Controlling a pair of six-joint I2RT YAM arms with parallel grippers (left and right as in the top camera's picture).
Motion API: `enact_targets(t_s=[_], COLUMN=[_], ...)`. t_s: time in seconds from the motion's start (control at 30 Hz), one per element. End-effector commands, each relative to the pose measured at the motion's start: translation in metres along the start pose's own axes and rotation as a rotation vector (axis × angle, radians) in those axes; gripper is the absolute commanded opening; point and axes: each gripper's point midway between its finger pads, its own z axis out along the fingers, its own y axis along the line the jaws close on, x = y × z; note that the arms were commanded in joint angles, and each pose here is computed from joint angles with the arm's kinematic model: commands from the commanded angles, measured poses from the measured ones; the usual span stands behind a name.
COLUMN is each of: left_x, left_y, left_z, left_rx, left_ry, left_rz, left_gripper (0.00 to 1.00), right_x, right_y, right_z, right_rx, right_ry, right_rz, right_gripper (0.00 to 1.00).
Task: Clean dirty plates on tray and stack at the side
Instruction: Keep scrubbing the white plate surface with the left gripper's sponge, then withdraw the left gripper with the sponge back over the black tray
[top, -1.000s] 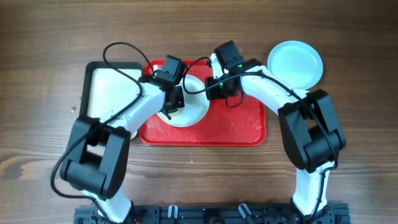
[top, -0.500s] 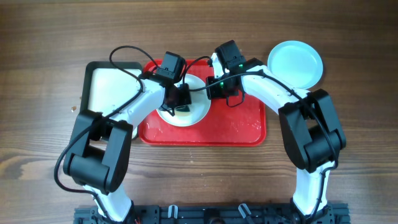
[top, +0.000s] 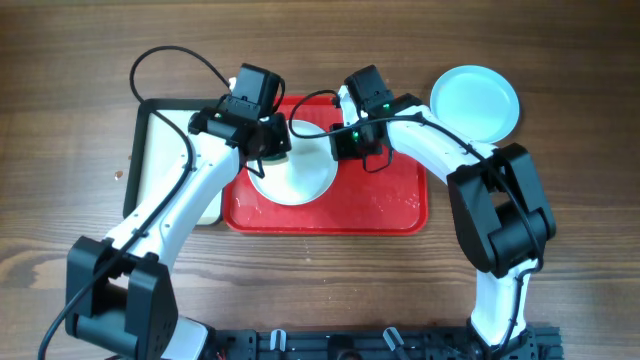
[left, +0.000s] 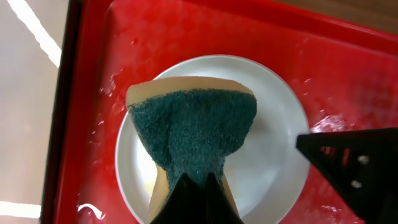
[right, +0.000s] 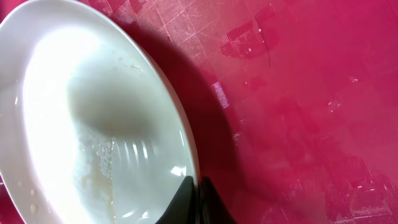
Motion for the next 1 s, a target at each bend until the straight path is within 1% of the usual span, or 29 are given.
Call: enact_targets(t_s=[0.0,0.23,0.33,0.4,0.5,0.6,0.7,0.77,0.83,0.9,0.97], left_x=[0.011,0.042,0.051,0.057,0.055,0.052,0.036,0.021,0.006,-0.007,-0.012], left_y=[0.010,0.025,0.026,0.005,-0.027,-0.037,-0.040,-0.034,-0.015,0.030,0.069], left_z=[0.019,0.064,0.080,0.088,0.086,0.076,0.053,0.034,0.012,-0.016,-0.037], left_rx=[-0.063,-0.139,-0.147,-0.033,0.137,0.202,0.223,0.198,0.120,-0.056,-0.185], left_ry=[0.033,0.163,0.202,0.244,0.263,0.267,0.200,0.122,0.033,-0.062,-0.115], left_rz=[0.011,0.016,-0.010,-0.025,-0.037,-0.042,-0.039,-0.039,-0.058,-0.141,-0.217], left_gripper=[0.04,0.04,0.04,0.04,0.04,0.04,0.04,0.04,0.04,0.04,0.04], right_x=[0.007,0.007,0.007,0.007,0.007,0.007,0.007,0.007,0.007,0.007,0.007], right_y=[0.000,0.000,0.000,0.000,0.000,0.000,0.000,0.000,0.000,0.000,-0.001], right_z=[0.012,0.012,0.012,0.012,0.012,0.012,0.012,0.012,0.012,0.012,0.012], right_rx=[-0.009,-0.009,-0.009,-0.009,-0.009,-0.009,-0.009,-0.009,-0.009,-0.008,-0.004], right_ry=[0.032,0.032,0.032,0.032,0.032,0.033,0.032,0.032,0.032,0.032,0.031], right_rz=[0.009,0.009,0.009,0.009,0.010,0.009,0.009,0.008,0.006,0.006,0.005], right_gripper=[0.04,0.04,0.04,0.05,0.04,0.04,0.04,0.04,0.04,0.05,0.05])
